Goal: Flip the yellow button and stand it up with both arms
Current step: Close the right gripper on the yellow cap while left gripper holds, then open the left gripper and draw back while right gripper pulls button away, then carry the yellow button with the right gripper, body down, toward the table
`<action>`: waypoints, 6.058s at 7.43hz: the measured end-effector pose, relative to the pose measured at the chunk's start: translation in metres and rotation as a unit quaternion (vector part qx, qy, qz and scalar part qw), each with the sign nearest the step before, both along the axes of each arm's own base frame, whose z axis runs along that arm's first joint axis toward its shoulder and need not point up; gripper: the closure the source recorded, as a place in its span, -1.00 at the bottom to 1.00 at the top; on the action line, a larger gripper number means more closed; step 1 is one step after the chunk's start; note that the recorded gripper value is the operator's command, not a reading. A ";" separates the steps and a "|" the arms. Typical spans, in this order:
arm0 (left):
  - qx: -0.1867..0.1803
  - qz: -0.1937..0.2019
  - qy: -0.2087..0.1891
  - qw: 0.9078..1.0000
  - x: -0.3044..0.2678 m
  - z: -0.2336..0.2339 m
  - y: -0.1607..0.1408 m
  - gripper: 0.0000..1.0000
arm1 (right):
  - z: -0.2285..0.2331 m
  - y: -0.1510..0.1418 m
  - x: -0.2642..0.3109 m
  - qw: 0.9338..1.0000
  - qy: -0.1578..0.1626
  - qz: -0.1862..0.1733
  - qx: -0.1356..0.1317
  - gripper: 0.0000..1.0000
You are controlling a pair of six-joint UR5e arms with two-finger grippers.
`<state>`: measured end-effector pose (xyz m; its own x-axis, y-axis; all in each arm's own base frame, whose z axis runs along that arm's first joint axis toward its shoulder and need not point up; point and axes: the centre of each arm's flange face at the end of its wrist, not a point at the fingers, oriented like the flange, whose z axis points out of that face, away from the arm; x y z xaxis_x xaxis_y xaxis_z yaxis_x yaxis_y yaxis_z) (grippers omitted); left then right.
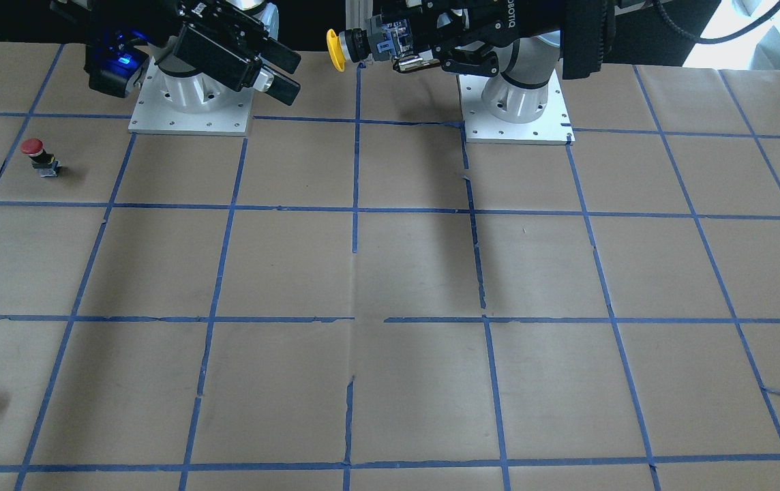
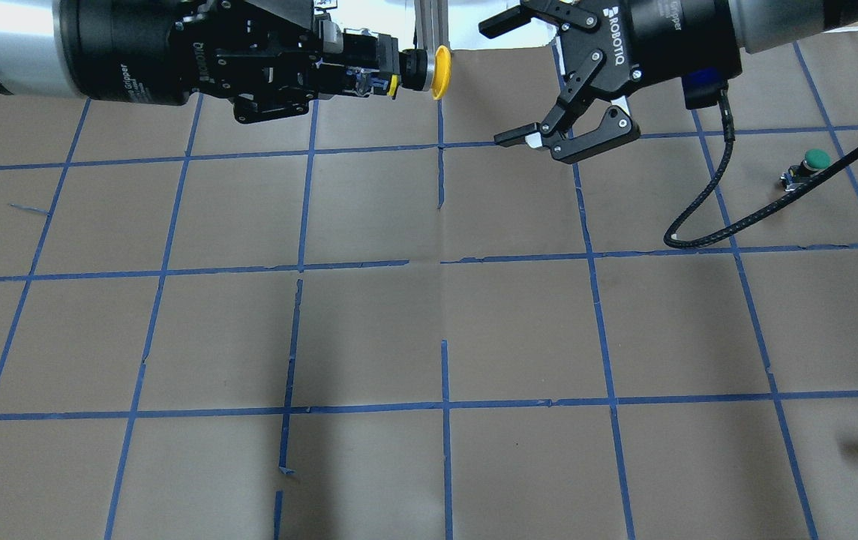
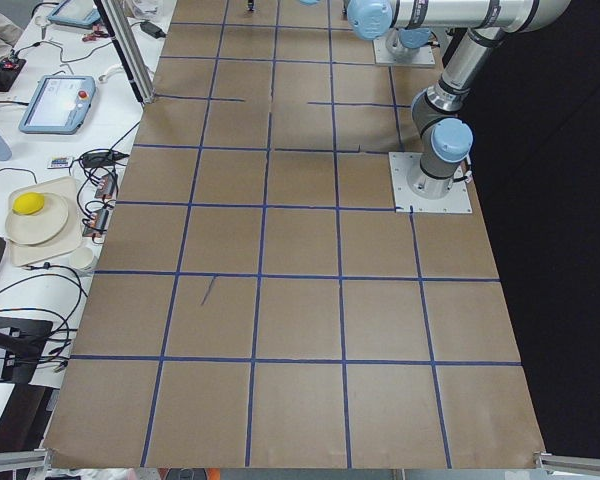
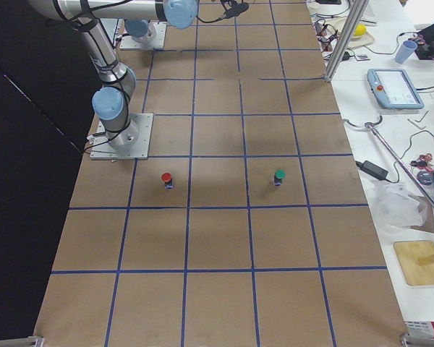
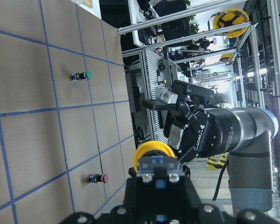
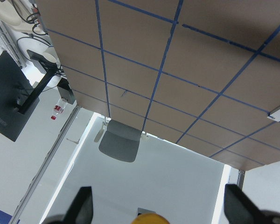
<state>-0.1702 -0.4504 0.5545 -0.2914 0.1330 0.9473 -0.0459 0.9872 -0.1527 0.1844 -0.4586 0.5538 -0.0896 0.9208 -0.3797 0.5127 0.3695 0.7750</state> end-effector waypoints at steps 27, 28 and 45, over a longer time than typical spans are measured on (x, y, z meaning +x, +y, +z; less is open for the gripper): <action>-0.025 -0.026 -0.314 0.949 0.038 -0.058 -0.028 -0.99 | -0.070 -0.020 -0.125 0.953 0.223 0.108 -0.176 0.87; -0.033 -0.027 -0.370 0.928 0.048 -0.069 -0.039 -0.99 | -0.085 -0.015 -0.153 0.931 0.272 0.158 -0.182 0.87; 0.060 0.027 -0.577 0.814 0.048 -0.071 -0.019 -0.99 | -0.291 0.029 -0.409 0.592 0.563 0.466 -0.339 0.84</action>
